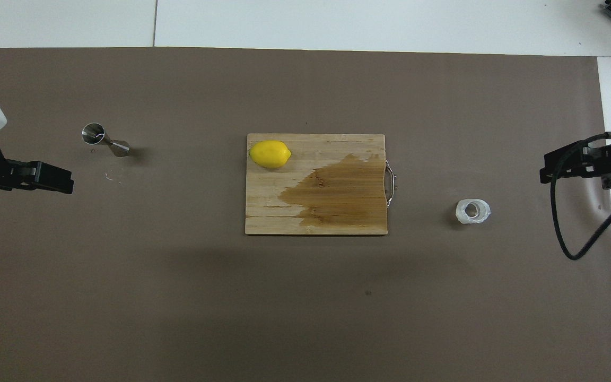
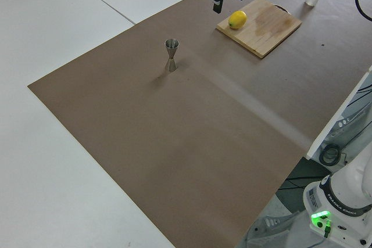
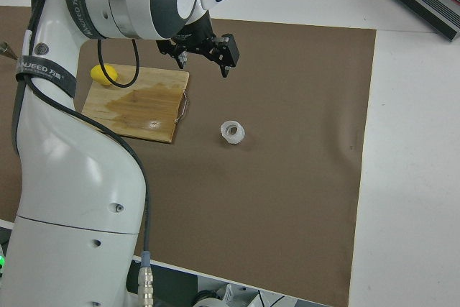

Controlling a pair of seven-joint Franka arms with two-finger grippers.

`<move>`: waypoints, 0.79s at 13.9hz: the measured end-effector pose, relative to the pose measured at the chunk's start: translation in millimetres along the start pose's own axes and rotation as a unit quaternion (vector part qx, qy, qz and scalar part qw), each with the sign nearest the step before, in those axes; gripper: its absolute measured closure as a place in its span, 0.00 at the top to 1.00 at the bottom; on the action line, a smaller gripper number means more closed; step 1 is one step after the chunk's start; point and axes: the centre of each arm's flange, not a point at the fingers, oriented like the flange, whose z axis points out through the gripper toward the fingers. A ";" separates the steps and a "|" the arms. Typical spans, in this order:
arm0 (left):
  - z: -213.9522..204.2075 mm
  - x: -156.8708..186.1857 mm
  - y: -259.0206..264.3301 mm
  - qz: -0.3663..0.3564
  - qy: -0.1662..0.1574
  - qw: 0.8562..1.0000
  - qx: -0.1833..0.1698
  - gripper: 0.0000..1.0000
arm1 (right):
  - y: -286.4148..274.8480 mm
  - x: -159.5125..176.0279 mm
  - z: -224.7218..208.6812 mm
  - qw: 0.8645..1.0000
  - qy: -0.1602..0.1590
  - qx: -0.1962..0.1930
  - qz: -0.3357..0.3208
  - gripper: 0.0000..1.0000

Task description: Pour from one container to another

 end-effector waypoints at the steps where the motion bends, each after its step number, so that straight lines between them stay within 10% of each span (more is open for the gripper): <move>1: 0.0 0.0 0.0 0.000 0.000 1.000 0.000 1.00 | 0.0 0.0 0.0 1.000 0.000 0.000 0.000 1.00; 11: -3.0 2.2 -10.9 -0.018 0.012 1.000 -0.004 1.00 | 0.0 0.0 0.0 1.000 0.000 0.000 0.000 1.00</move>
